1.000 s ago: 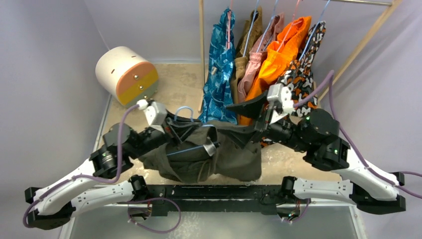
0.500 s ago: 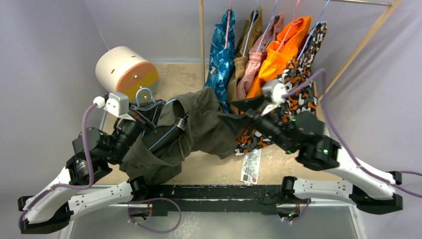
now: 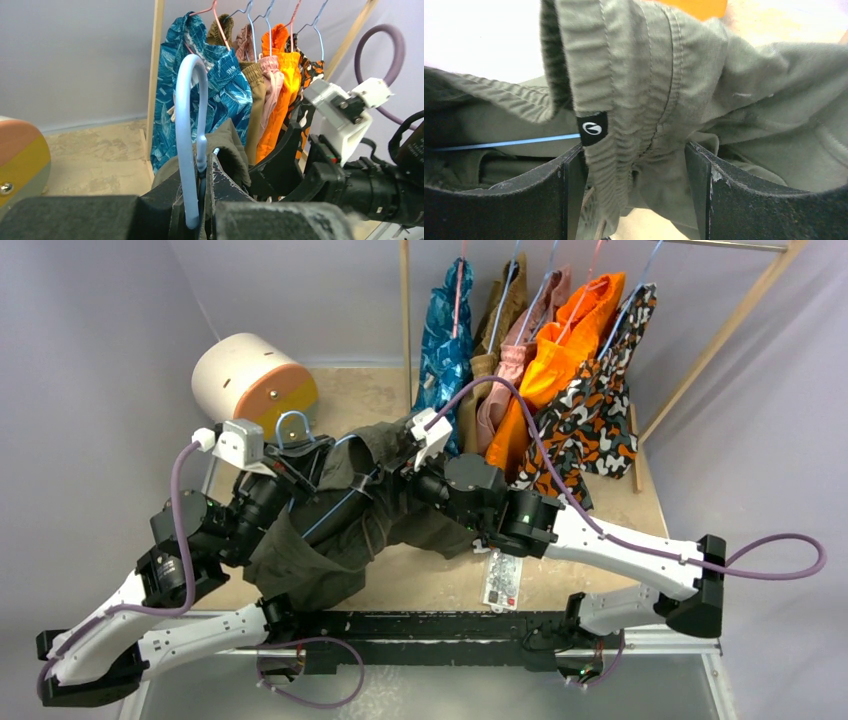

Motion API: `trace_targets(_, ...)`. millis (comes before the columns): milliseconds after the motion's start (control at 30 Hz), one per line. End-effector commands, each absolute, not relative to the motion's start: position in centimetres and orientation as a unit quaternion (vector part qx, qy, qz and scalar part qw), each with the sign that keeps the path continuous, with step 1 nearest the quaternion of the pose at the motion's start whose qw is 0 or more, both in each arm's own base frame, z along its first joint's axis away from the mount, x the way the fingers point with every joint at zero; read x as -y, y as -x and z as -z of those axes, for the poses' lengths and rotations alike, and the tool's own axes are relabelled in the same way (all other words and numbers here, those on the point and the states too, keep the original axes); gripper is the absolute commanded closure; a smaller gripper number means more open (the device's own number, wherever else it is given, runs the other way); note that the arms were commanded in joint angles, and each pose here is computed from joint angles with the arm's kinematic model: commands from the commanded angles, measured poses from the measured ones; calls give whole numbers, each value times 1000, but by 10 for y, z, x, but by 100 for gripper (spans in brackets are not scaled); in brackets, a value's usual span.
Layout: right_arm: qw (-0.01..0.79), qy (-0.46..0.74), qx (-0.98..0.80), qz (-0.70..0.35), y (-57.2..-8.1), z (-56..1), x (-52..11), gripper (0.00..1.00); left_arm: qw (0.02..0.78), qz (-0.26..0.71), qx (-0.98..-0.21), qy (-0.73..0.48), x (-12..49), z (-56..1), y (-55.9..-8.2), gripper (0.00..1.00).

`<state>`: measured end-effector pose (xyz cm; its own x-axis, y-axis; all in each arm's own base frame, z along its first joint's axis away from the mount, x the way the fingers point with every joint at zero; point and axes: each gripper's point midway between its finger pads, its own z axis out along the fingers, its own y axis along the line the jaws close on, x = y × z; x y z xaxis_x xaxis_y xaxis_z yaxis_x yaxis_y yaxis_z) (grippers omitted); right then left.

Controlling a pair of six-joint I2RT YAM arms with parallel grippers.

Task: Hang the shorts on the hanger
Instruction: Hang the shorts on the hanger.

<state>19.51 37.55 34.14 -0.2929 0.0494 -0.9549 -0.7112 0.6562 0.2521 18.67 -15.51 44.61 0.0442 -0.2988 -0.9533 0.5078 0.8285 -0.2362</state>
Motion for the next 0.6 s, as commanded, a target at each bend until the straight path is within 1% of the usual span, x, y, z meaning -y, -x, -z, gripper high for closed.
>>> trace_targets(0,567,183,-704,-386,-198,-381,-382,30,751,318,-578,-31,132,-499,-178,100)
trace_targets(33,564,184,-710,-380,-200,-376,-384,34,751,318,-577,-32,132,-500,-177,100)
trace_targets(67,563,181,-716,-370,-203,-373,-385,40,750,320,-578,-36,134,-500,-177,100)
trace_targets(100,565,175,-721,-361,-206,-371,-384,49,749,323,-577,-42,136,-501,-176,100)
trace_targets(133,571,165,-726,-347,-212,-372,-380,62,747,326,-577,-49,138,-501,-174,100)
trace_targets(200,589,146,-728,-320,-221,-383,-370,83,740,332,-581,-68,145,-502,-172,100)
trace_targets(233,601,134,-726,-307,-225,-393,-362,90,736,334,-584,-76,148,-502,-171,100)
trace_targets(267,612,124,-723,-295,-229,-403,-354,95,731,337,-587,-88,150,-504,-168,100)
trace_targets(300,624,116,-718,-287,-231,-415,-345,99,725,339,-591,-102,154,-503,-166,100)
trace_targets(333,632,109,-714,-282,-232,-425,-338,100,716,337,-600,-120,159,-498,-164,100)
trace_targets(467,647,101,-707,-267,-232,-456,-319,100,688,328,-625,-168,174,-482,-161,100)
trace_targets(567,640,111,-717,-252,-229,-459,-311,100,678,310,-644,-175,177,-471,-166,100)
